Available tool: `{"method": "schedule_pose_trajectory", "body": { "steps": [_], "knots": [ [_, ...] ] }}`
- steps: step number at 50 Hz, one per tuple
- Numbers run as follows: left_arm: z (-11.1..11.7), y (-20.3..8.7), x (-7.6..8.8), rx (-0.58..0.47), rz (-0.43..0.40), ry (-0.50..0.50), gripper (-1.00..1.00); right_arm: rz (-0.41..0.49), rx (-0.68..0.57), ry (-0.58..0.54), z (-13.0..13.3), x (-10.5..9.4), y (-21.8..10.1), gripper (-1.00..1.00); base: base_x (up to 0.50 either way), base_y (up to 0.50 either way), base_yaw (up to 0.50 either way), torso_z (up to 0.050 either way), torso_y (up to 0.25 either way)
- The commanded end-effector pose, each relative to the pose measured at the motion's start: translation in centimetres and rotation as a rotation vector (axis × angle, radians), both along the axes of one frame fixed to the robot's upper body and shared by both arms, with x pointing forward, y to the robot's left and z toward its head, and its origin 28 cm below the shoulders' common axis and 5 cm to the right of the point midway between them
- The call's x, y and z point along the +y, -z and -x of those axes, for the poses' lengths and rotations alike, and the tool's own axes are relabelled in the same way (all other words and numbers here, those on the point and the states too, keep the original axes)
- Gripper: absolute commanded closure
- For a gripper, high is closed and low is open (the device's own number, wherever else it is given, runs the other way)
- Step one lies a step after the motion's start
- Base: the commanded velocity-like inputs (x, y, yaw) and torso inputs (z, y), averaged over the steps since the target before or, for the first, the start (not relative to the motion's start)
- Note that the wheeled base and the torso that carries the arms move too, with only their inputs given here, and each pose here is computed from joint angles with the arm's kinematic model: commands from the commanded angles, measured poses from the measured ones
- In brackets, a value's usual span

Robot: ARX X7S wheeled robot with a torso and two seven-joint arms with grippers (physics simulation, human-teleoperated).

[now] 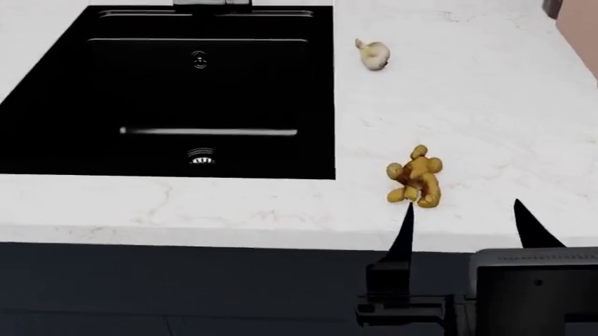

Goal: Pick the ginger from the counter and place it in the sink

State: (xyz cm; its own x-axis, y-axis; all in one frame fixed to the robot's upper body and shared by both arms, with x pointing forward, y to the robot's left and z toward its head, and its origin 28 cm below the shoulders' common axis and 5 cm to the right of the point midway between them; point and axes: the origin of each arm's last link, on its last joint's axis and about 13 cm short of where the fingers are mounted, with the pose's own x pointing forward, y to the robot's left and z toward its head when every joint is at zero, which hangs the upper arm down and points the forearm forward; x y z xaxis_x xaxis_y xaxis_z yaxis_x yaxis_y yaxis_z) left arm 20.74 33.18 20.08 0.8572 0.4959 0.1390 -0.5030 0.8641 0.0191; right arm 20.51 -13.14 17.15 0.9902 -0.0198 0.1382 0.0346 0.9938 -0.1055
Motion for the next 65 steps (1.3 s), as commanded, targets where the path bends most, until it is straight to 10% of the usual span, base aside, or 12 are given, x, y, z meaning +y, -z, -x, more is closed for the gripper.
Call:
{"method": "schedule_pose_trajectory", "body": {
  "steps": [1, 49, 65],
  "knots": [
    [0.5, -0.3, 0.2, -0.009, 0.002, -0.029, -1.0, -0.017, -0.009, -0.026, 0.5, 0.0, -0.6, -1.0, 0.2, 0.43, 0.0, 0.0, 0.0],
    [-0.2, -0.5, -0.4, -0.005, -0.004, 0.005, -1.0, -0.055, -0.042, -0.038, 1.7, -0.5, -0.5, -1.0, 0.35, 0.2, 0.0, 0.0, 0.0],
    [-0.3, -0.1, -0.3, 0.004, 0.0, 0.007, -1.0, 0.027, 0.021, 0.177, 3.6, -3.2, -3.5, -1.0, 0.01, 0.0, 0.0, 0.0, 0.0]
  ]
}}
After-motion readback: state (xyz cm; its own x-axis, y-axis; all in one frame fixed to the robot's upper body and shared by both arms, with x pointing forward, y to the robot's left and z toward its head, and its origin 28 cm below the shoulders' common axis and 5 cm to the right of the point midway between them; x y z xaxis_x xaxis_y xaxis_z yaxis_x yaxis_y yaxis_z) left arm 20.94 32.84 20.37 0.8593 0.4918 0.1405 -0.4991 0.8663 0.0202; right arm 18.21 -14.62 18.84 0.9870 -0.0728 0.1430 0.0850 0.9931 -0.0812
